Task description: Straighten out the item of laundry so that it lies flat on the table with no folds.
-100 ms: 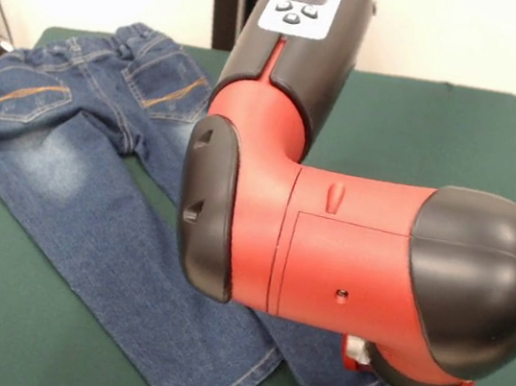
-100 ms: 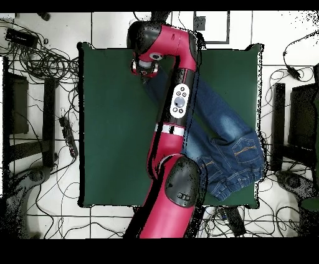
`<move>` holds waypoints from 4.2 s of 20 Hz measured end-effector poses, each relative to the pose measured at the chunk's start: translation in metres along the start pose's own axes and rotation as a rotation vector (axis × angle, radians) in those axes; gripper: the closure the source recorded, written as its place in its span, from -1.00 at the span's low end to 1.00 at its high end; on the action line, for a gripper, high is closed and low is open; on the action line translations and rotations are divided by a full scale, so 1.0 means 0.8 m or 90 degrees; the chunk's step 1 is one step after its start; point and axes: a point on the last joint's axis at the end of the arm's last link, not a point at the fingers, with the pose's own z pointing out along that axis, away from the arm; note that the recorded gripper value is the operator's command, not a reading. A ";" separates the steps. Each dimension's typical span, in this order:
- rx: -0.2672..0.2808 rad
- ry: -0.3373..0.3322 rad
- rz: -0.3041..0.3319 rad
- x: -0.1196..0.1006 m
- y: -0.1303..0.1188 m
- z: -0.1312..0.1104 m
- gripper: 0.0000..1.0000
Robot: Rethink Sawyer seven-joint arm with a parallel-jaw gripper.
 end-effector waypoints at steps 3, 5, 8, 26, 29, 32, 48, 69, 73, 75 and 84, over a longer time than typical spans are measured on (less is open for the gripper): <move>-0.006 0.004 -0.016 0.007 0.021 0.006 1.00; -0.007 0.008 -0.029 0.012 0.039 0.011 1.00; -0.005 0.013 -0.050 0.022 0.064 0.020 1.00; -0.015 0.030 -0.101 0.047 0.099 0.031 -1.00; -0.018 0.032 -0.108 0.051 0.106 0.033 -1.00; -0.012 0.036 -0.114 0.055 0.111 0.037 -1.00; 0.040 0.016 -0.140 0.067 0.105 -0.007 -1.00; 0.124 -0.035 -0.110 0.073 0.001 -0.133 -1.00; 0.129 -0.038 -0.096 0.065 -0.010 -0.124 -1.00; 0.130 -0.037 -0.090 0.063 -0.015 -0.120 -1.00; 0.139 -0.026 -0.051 0.047 -0.058 -0.096 -1.00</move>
